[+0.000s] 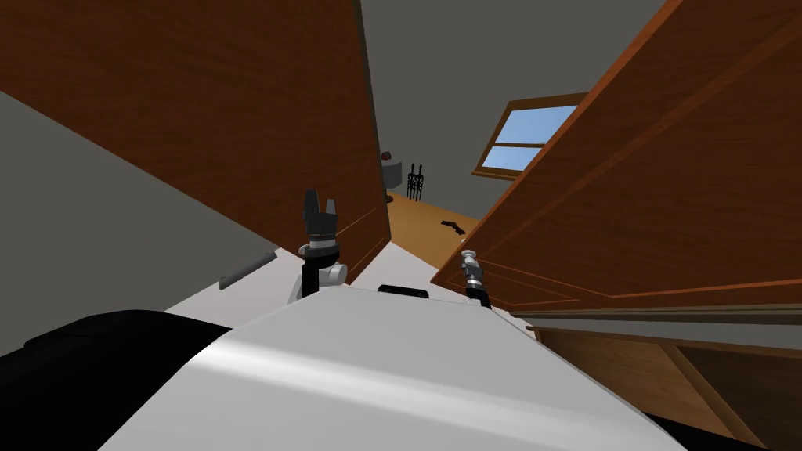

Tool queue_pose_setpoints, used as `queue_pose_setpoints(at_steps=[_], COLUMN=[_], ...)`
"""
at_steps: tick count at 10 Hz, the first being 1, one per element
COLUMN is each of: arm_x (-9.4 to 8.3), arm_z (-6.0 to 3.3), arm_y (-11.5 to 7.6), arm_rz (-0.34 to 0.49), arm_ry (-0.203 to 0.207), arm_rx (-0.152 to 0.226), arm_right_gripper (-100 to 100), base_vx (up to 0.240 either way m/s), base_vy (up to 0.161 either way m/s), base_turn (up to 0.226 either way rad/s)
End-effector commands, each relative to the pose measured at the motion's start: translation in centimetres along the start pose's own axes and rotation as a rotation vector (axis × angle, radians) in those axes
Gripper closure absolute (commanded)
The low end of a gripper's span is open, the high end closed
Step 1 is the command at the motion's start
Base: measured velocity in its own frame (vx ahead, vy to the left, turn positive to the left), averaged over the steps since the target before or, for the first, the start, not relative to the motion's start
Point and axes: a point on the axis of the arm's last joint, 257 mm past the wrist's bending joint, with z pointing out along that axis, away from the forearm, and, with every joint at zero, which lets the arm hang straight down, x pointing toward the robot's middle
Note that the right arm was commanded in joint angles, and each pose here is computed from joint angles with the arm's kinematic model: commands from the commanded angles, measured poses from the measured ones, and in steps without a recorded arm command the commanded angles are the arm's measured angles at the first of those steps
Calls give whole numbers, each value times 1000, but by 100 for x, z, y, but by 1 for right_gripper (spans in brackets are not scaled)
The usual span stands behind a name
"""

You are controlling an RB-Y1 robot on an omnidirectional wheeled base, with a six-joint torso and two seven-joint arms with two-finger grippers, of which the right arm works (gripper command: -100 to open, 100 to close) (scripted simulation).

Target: Pull the door open

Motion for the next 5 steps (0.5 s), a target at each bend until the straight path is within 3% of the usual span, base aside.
queue_pose_setpoints(at_steps=[1,5], arm_x=[2,-5], arm_z=[-45,-150], arm_y=[-25,-73], arm_rz=[9,22], arm_ry=[2,-1], arm_rx=[26,85], arm_right_gripper=[100,100], base_vx=[-189,-211], base_vy=[-38,-39], base_turn=[90,98])
